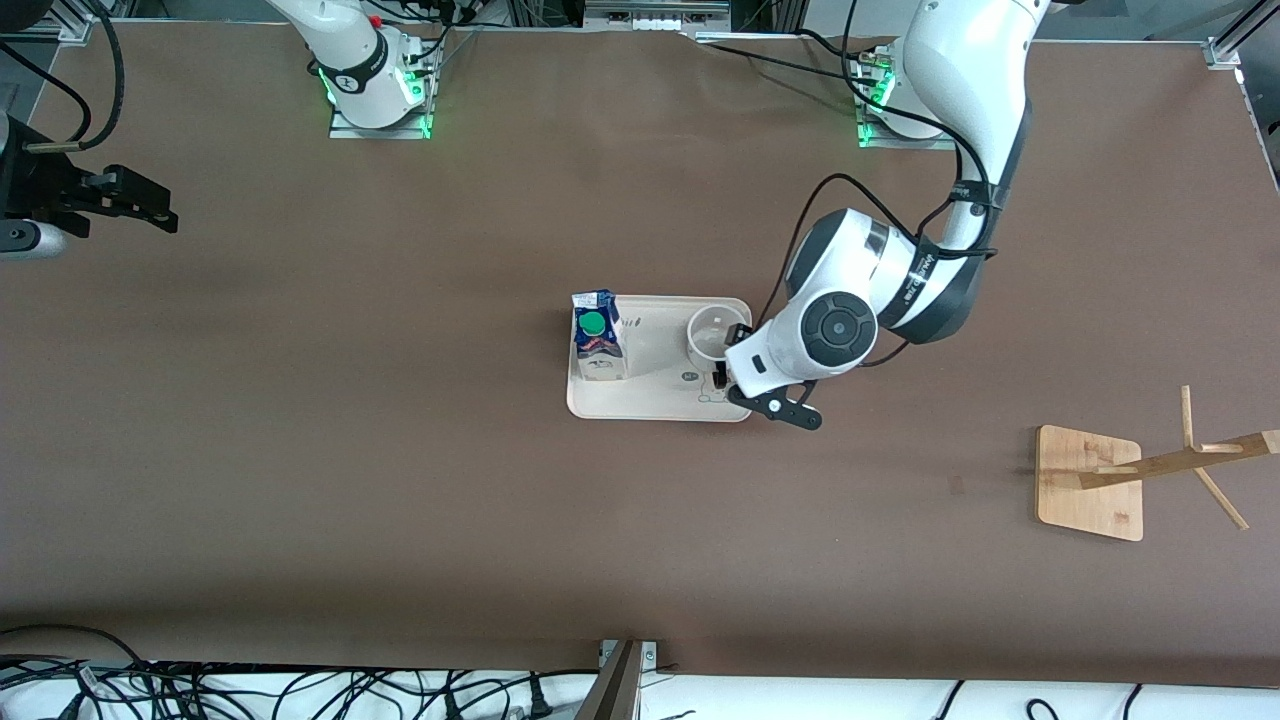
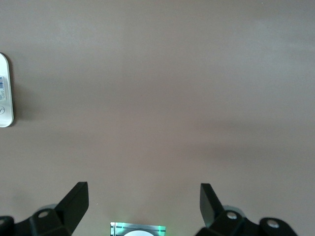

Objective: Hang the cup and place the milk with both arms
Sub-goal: 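Lower the left gripper and grasp the white mug by its rim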

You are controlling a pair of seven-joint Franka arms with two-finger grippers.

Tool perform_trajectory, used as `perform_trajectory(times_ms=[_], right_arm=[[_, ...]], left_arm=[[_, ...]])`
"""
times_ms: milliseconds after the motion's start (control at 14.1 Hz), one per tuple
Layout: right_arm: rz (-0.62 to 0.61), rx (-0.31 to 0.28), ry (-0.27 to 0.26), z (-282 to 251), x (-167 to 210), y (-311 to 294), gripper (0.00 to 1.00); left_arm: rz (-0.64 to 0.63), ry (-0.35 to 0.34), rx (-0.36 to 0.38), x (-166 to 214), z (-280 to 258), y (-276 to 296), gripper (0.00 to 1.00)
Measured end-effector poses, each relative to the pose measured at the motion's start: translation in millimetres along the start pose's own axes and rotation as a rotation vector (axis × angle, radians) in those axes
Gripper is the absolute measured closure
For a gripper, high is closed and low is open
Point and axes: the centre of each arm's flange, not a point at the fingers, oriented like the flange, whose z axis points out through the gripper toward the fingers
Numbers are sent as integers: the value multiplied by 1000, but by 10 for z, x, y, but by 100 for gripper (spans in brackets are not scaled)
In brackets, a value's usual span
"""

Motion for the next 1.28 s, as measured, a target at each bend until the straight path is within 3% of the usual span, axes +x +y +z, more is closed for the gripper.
perform_trajectory(times_ms=[212,779,1275], right_arm=[[0,0,0,0,0,0,0],[0,0,0,0,0,0,0],[0,0,0,0,0,0,0]], left_arm=[[-52,-5,-39,-36,5,222,0],[-167,7,-24,-247,135,1054,0],[-171,13,-15,-191,489,1083,0]])
